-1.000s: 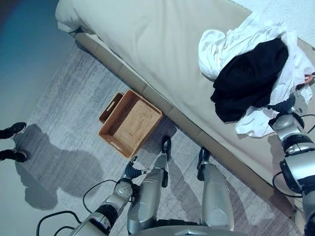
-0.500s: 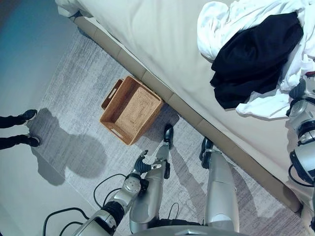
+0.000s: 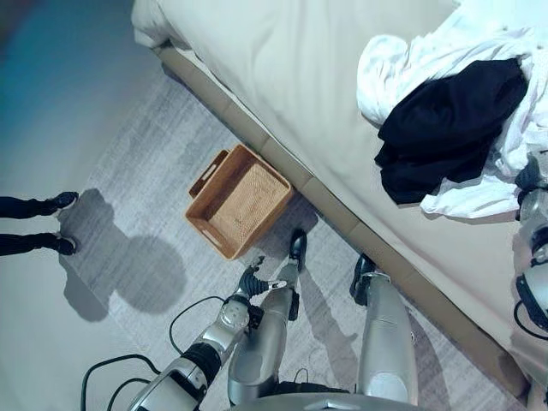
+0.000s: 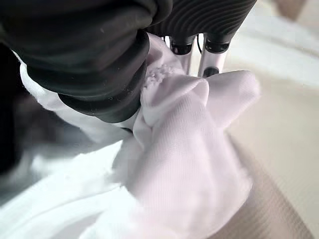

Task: Pick up clothes into the bucket

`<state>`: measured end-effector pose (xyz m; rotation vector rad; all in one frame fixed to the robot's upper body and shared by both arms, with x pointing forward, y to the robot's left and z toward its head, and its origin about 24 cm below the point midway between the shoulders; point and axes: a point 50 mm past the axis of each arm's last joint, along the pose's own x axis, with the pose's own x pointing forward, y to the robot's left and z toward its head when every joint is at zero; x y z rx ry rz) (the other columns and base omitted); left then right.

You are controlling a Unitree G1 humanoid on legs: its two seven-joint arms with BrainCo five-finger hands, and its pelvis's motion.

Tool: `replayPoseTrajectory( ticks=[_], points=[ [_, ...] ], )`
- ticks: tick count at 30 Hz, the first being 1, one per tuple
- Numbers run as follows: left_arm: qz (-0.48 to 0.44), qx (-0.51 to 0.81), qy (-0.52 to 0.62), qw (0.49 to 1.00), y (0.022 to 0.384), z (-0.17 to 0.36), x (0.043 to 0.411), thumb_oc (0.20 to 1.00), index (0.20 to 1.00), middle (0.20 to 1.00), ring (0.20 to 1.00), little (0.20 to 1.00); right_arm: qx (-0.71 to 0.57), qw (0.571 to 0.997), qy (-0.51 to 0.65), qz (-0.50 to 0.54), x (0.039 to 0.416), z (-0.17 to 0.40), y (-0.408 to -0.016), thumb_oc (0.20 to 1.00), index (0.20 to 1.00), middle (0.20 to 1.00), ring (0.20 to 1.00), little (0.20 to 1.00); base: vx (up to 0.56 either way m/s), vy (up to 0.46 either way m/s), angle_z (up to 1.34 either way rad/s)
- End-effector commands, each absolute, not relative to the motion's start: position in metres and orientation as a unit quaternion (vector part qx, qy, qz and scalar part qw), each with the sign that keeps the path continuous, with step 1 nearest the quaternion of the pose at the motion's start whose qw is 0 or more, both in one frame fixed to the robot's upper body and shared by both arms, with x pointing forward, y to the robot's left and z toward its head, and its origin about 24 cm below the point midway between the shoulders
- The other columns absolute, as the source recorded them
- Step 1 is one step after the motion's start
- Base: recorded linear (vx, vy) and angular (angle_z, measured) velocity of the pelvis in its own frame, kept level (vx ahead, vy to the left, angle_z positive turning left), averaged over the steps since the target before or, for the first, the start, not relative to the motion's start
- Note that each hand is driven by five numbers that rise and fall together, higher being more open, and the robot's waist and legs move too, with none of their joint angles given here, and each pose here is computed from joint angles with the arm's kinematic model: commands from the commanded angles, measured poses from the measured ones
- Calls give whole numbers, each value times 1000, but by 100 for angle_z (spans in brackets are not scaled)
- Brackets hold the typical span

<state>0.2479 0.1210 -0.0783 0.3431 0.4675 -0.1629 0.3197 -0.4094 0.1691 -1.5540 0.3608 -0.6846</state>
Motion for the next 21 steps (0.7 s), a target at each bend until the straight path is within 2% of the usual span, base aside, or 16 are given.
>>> replayPoseTrajectory(
  ticks=[1, 7, 8, 9, 10, 11, 12, 13, 16, 21],
  points=[
    [-42, 186, 237, 953, 142, -85, 242, 1000, 1000, 1000, 1000, 1000, -708, 595, 39, -377, 314, 233, -415, 200, 200, 200, 200, 200, 112, 53, -9],
    [45, 171, 300, 937, 193, -104, 208, 1000, 1000, 1000, 1000, 1000, -690, 597, -112, -394, 314, 295, -386, 200, 200, 200, 200, 200, 133, 34, -37],
    [63, 167, 316, 932, 204, -109, 197, 1000, 1000, 1000, 1000, 1000, -673, 609, -140, -394, 312, 306, -380, 200, 200, 200, 200, 200, 133, 17, -35],
    [63, 168, 316, 932, 205, -109, 197, 1000, 1000, 1000, 1000, 1000, -673, 610, -139, -395, 311, 305, -381, 200, 200, 200, 200, 200, 140, 25, -31],
    [70, 166, 321, 930, 209, -110, 193, 1000, 1000, 1000, 1000, 1000, -627, 638, -171, -413, 308, 314, -378, 200, 200, 200, 200, 200, 55, 9, -27],
    [70, 167, 321, 930, 209, -110, 193, 1000, 1000, 1000, 1000, 1000, -627, 638, -170, -413, 308, 313, -379, 200, 200, 200, 200, 200, 139, 22, -22],
    [81, 162, 335, 925, 216, -113, 185, 1000, 1000, 1000, 1000, 1000, -576, 675, -184, -424, 309, 309, -378, 200, 200, 200, 200, 200, 112, 23, -9],
    [87, 157, 334, 925, 218, -112, 183, 1000, 1000, 1000, 1000, 1000, -552, 684, -214, -425, 306, 318, -372, 200, 200, 200, 200, 200, 165, 29, -15],
    [95, 159, 342, 921, 226, -114, 174, 1000, 1000, 1000, 1000, 1000, -529, 681, -217, -458, 293, 317, -385, 200, 200, 200, 200, 200, 131, 15, -18],
    [90, 162, 322, 928, 227, -107, 178, 1000, 1000, 1000, 1000, 1000, -427, 691, -291, -506, 272, 335, -389, 200, 200, 200, 200, 200, 123, 19, -3]
  ],
)
